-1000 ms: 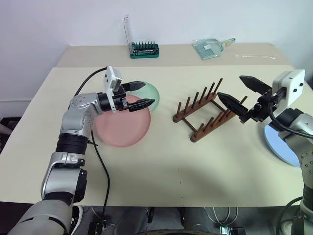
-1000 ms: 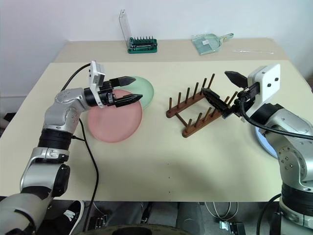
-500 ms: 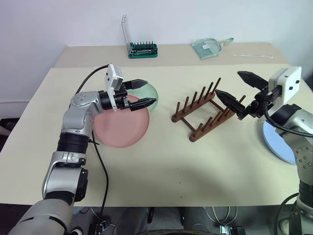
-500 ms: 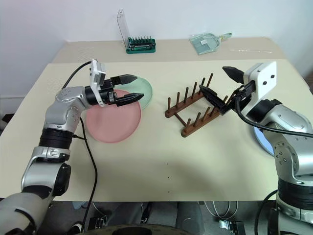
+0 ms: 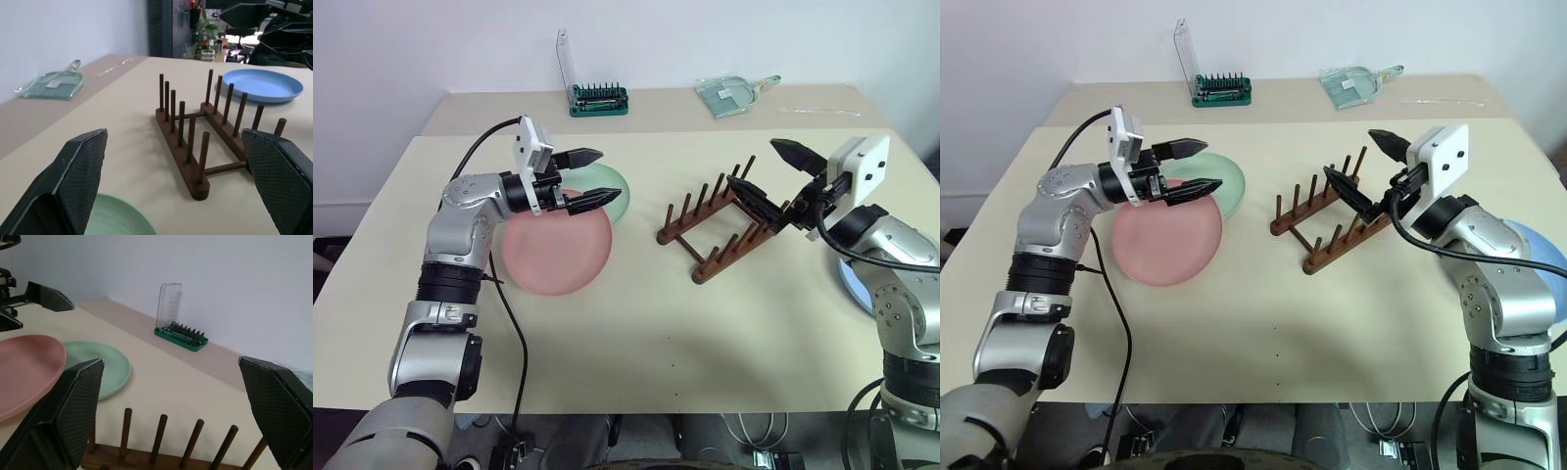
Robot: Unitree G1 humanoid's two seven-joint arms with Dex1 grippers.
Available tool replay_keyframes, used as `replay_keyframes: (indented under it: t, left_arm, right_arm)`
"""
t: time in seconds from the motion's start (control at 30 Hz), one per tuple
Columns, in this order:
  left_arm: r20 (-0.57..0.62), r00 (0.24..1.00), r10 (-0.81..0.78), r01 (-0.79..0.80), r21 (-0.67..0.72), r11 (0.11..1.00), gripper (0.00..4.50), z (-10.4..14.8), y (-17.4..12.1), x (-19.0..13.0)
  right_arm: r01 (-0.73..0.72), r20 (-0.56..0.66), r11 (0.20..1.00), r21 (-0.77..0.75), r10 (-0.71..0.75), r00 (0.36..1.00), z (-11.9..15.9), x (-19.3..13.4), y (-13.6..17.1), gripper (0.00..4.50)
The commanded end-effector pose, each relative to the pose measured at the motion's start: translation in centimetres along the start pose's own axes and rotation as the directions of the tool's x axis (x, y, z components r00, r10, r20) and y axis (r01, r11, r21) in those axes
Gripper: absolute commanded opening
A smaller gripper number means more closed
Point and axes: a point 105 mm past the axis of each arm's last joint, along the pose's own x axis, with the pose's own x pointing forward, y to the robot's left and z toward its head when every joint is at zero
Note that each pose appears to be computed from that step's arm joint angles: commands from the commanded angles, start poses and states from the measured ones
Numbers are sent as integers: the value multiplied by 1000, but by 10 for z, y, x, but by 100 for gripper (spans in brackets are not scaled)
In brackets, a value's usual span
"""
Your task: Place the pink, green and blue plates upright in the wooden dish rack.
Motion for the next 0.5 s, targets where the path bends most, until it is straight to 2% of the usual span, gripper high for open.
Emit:
replay_keyframes:
  t: [0.03,0.1,0.27,0.33,0.4,0.5]
  left_arm:
    - [21,1000,-20,19,48,999,450,20,-1,3]
    - [10,996,-93,93,3,996,450,22,-15,16]
    - [-93,974,-205,212,65,975,450,7,-45,39]
    - [-121,966,-228,229,-3,973,450,-7,-52,50]
    - [-167,951,-260,262,-9,965,450,-19,-64,62]
    - [-215,920,-329,315,-96,944,450,-24,-80,70]
  right_arm:
    - [0,62,999,-35,3,998,15,2,0,449]
    - [-6,56,1000,-24,8,998,12,-1,1,449]
    - [-21,41,1000,4,21,999,8,-15,2,449]
    - [8,40,1000,5,-9,999,8,-20,0,449]
    - [32,39,999,-2,-32,999,7,-23,-1,449]
    - [67,43,998,-6,-66,997,5,-25,-2,449]
